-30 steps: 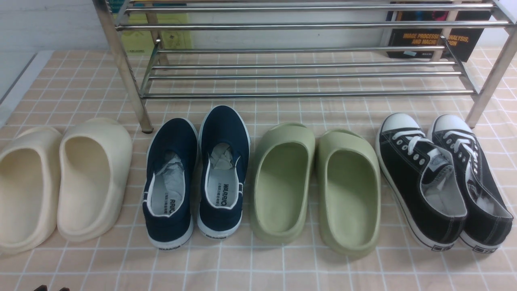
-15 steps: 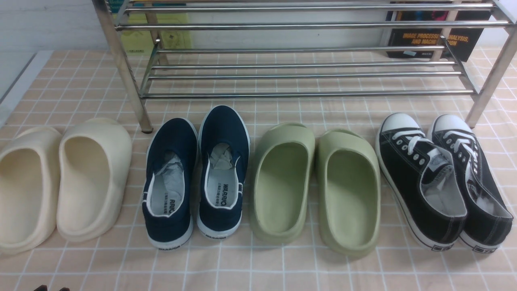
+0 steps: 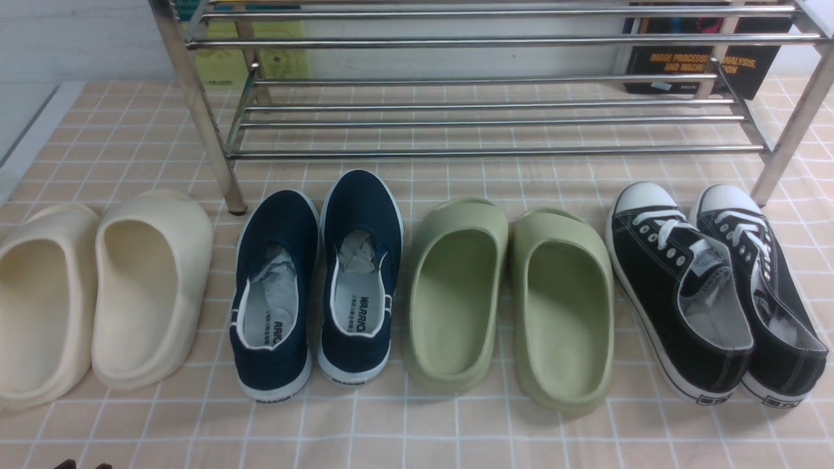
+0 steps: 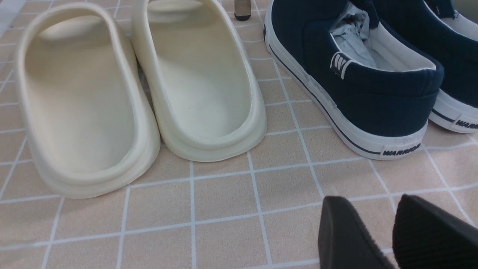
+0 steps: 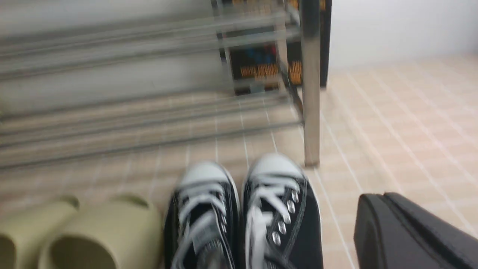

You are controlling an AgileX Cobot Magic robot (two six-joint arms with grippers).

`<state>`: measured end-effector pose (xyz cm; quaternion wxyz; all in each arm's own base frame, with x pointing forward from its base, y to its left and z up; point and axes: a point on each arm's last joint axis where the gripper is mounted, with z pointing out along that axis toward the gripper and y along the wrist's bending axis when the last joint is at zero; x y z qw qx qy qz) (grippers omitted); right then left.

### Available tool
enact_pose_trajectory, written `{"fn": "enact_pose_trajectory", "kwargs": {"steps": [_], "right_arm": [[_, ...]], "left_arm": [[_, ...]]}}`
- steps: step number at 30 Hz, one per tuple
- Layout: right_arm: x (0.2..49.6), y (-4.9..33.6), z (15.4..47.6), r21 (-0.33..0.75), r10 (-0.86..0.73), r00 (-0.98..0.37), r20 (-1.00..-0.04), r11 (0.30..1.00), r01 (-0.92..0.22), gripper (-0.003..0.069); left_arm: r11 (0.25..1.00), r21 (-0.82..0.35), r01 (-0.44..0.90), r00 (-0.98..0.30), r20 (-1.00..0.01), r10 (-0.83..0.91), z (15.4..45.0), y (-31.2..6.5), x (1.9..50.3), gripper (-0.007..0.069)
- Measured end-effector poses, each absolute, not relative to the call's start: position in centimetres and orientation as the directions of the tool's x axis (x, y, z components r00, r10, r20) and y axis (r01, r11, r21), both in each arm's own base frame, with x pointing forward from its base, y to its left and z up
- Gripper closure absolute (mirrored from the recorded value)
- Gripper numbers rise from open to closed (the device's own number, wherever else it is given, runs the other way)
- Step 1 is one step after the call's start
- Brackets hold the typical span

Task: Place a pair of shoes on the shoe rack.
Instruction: Use the right arm to grab the shoe closest to it

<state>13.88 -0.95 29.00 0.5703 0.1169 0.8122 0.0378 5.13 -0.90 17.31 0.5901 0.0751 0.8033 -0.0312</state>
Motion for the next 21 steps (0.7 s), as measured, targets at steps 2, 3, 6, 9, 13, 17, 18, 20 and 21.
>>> {"fn": "enact_pose_trajectory", "kwargs": {"steps": [2, 3, 6, 9, 13, 17, 18, 20, 21], "right_arm": [[16.0, -0.8, 27.9, 0.213, 0.280, -0.499, -0.820, 0.959, 0.187, 0.0676], [16.8, -0.4, 27.6, 0.215, 0.284, -0.572, -0.769, 0.959, 0.186, 0.0676], [19.1, 1.2, 27.0, 0.167, 0.173, -0.765, -0.620, 0.982, 0.088, 0.0673], [21.6, 3.4, 26.8, 0.148, 0.021, -0.859, -0.512, 0.987, -0.065, 0.0659], [24.6, 6.0, 26.4, 0.156, -0.087, -0.890, -0.448, 0.972, -0.174, 0.0570], [27.2, 7.6, 25.6, 0.115, -0.158, -0.876, -0.455, 0.965, -0.234, 0.0399], [27.7, 7.8, 25.0, 0.104, -0.171, -0.877, -0.450, 0.965, -0.241, 0.0351], [28.7, 7.9, 24.2, 0.088, -0.183, -0.877, -0.445, 0.965, -0.246, 0.0282], [29.4, 8.1, 23.3, 0.078, -0.191, -0.879, -0.436, 0.966, -0.248, 0.0235]], "left_arm": [[0.987, 0.038, 0.157, -0.292, -0.953, 0.084, 17.3, -0.9, 5.1, 0.0384], [0.987, 0.038, 0.157, -0.292, -0.953, 0.084, 17.3, -0.9, 5.1, 0.0384], [0.987, 0.038, 0.157, -0.292, -0.953, 0.084, 17.3, -0.9, 5.1, 0.0384], [0.987, 0.038, 0.157, -0.292, -0.953, 0.084, 17.3, -0.9, 5.1, 0.0384], [0.987, 0.038, 0.157, -0.292, -0.953, 0.084, 17.3, -0.9, 5.1, 0.0384], [0.987, 0.038, 0.157, -0.292, -0.953, 0.084, 17.3, -0.9, 5.1, 0.0384], [0.987, 0.038, 0.157, -0.292, -0.953, 0.084, 17.3, -0.9, 5.1, 0.0384], [0.987, 0.038, 0.157, -0.292, -0.953, 0.084, 17.3, -0.9, 5.1, 0.0384], [0.987, 0.038, 0.157, -0.292, -0.953, 0.084, 17.3, -0.9, 5.1, 0.0384]]}}
